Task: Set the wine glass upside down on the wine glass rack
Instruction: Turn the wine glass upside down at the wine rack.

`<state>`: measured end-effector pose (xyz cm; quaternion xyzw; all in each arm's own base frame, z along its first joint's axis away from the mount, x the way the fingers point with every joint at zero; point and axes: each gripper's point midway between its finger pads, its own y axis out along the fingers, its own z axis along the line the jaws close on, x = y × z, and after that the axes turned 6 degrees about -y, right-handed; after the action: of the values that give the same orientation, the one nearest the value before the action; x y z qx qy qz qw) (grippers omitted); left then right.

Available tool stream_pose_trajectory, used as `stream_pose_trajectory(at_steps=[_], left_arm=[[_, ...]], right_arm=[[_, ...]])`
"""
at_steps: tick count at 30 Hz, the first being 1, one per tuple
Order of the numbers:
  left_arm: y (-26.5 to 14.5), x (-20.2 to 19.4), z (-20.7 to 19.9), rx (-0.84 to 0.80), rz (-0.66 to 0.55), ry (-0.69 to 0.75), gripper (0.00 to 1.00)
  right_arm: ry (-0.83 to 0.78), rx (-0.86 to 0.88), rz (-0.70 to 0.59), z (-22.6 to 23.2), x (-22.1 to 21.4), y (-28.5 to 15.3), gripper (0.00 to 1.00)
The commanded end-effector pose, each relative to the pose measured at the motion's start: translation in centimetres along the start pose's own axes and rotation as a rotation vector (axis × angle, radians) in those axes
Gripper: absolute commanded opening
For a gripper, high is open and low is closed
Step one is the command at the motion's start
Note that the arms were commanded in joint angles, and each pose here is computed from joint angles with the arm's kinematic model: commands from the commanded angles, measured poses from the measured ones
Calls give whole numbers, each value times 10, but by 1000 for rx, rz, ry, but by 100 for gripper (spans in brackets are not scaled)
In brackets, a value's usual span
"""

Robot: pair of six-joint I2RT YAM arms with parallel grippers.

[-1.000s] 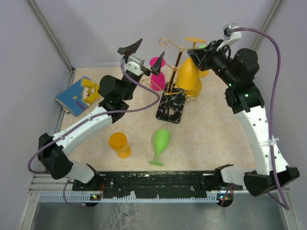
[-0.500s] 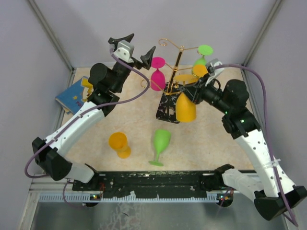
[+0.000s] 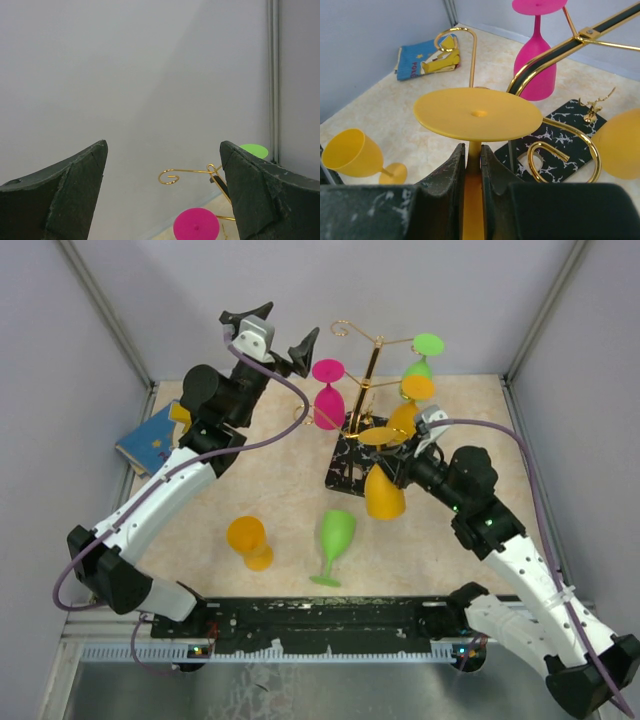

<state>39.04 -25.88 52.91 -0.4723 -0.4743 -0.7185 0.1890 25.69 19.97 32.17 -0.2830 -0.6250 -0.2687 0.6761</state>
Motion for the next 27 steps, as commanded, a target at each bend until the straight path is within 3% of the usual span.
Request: stream_pose_trajectory(at_steps=[1, 27], left_arm=[[2, 2, 6, 15, -9, 16, 99], [-6, -11, 8, 26, -18, 38, 99]], right_arm=[[-64, -79, -128, -8, 25, -3, 0], [-50, -387, -166, -47, -26, -4, 0]])
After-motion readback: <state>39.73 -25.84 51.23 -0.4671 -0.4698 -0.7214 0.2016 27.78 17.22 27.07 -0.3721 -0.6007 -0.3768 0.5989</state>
